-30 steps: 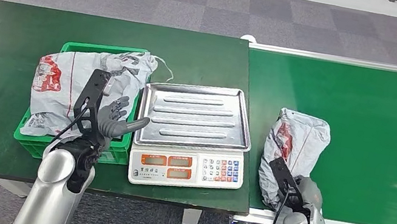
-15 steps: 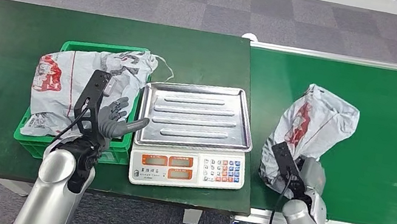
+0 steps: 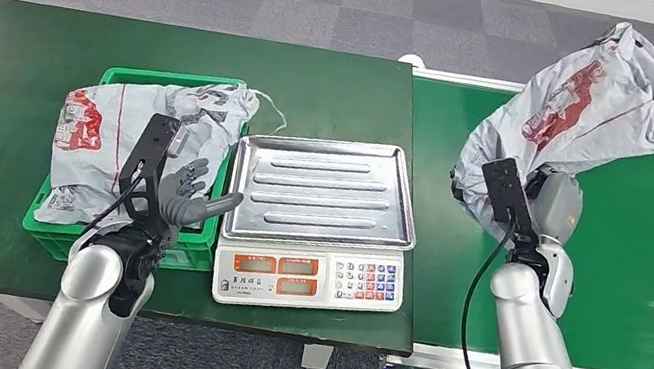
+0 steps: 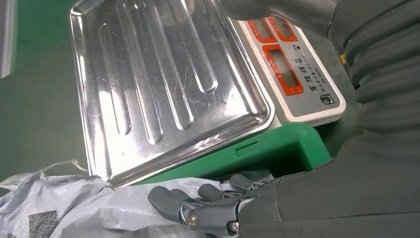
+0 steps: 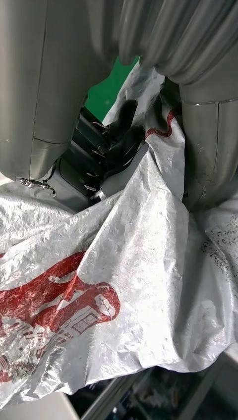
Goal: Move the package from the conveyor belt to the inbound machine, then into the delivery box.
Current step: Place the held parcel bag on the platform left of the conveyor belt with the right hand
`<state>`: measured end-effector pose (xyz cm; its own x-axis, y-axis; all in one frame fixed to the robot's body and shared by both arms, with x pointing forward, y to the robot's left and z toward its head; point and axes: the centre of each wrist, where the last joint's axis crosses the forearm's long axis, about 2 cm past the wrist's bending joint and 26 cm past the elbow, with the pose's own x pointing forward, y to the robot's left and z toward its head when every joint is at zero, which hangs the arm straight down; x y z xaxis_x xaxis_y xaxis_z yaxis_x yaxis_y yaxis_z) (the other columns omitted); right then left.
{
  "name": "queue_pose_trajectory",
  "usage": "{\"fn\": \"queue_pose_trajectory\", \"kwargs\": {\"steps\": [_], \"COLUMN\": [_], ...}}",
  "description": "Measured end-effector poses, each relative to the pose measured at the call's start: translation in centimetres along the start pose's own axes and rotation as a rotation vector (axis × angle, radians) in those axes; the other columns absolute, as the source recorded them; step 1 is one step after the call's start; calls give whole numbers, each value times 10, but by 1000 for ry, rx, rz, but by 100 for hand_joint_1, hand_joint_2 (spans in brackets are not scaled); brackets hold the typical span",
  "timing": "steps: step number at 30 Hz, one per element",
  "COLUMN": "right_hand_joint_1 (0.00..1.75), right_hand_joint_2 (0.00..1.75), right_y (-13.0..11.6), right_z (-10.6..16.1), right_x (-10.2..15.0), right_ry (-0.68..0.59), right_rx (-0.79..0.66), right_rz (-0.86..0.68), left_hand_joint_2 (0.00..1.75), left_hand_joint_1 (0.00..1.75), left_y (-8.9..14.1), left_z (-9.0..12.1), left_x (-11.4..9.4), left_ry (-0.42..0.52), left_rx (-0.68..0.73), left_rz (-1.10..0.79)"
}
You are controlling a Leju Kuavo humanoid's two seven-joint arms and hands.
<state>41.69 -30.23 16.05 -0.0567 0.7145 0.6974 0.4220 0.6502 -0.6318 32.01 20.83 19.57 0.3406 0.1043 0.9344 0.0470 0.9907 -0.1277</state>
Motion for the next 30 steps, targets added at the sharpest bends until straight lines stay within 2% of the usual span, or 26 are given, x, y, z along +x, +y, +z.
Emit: {"fn": "queue_pose_trajectory", "kwargs": {"steps": [7,14,17,24,30], "right_hand_joint_1": [175,175,175,175,175], "right_hand_joint_2": [175,175,175,175,175], "right_y": [6,56,69,88,95], "right_z": [-2,24,33,50,57], "right_x": [21,88,109,135,142], "right_ry": [-101,-232,-270,-308,-323], "right_rx": [51,229,273,361,389], "right_rz": [-26,-95,-125,-191,-197], "left_hand_joint_2": [175,175,175,175,175], "left_hand_joint_1": [0,0,0,0,0], "left_y": [1,0,0,-1,-1], "left_z": [0,-5,-6,-10,-12], "left_x": [0,4,4,6,4], "left_ry": [0,-1,3,8,16], "left_rx": [-5,-14,-15,-15,-14], "left_rz": [6,5,3,1,1]}}
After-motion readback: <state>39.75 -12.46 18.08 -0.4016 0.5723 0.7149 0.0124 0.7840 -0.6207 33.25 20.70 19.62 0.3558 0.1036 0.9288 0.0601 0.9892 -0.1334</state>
